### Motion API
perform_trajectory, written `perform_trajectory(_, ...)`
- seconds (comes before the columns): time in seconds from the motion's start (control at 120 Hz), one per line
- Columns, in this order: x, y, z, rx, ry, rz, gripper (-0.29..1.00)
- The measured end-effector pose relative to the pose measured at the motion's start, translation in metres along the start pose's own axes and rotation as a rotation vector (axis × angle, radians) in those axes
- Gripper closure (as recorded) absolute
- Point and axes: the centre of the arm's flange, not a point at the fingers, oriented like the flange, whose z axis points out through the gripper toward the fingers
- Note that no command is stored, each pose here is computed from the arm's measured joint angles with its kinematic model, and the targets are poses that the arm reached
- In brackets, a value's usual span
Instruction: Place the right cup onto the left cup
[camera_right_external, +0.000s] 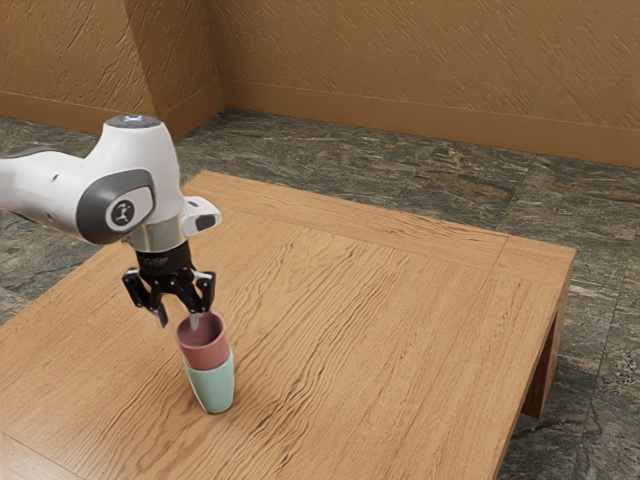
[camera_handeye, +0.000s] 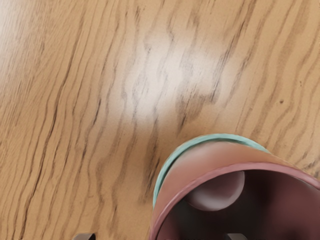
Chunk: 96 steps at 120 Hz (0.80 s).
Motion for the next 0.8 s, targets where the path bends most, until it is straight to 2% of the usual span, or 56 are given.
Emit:
perform_trajectory(0.125,-0.006,0.001,-0.008,-0.009,0.014,0.001,0.20)
perform_trajectory(0.283,-0.007,0.006,-0.022,-0.017,0.039,0.008,0.10)
perform_trajectory(0.608,0.022,0.032,-0.092,-0.048,0.159,0.068,0.02)
perform_trajectory(0.8,0.058,0.043,-0.138,-0.022,0.230,0.131,0.01)
